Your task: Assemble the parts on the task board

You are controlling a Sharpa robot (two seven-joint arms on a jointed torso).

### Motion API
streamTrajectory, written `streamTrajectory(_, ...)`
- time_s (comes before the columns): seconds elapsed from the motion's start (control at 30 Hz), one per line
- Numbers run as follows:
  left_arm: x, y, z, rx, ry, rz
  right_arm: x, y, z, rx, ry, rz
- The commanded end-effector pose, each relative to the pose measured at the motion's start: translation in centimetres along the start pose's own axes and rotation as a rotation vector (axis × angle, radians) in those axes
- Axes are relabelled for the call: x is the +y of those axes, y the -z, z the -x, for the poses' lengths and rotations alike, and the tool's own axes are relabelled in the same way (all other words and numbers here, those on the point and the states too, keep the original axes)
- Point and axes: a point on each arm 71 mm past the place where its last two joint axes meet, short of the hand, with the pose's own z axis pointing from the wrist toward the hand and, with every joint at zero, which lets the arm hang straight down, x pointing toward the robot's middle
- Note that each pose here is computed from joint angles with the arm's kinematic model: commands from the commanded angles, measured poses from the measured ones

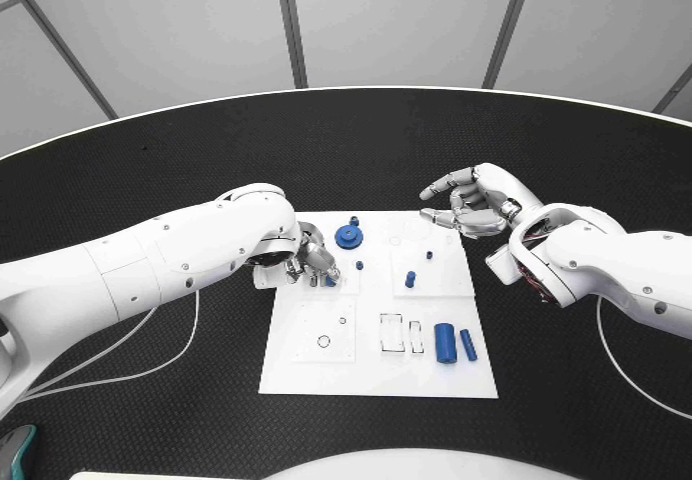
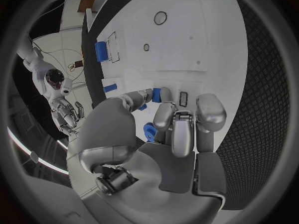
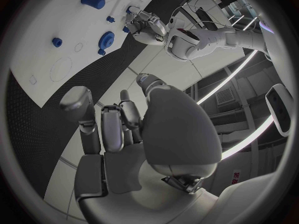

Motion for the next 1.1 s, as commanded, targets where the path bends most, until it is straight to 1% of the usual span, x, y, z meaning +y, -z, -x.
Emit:
streamTrajectory(0.03, 0.03, -0.01, 0.01, 0.000, 0.001, 0.001, 0.0, 0.0, 0.0, 0.000, 0.000, 0.000)
streamTrajectory(0.77, 0.93, 0.03, 0.34, -0.009, 0.020, 0.015, -0.1, 0.0, 0.1, -0.002, 0.001, -0.001)
streamTrajectory(1.1, 1.07, 0.06, 0.41, -0.014, 0.025, 0.014, -0.1, 0.0, 0.1, -0.001, 0.001, -0.001)
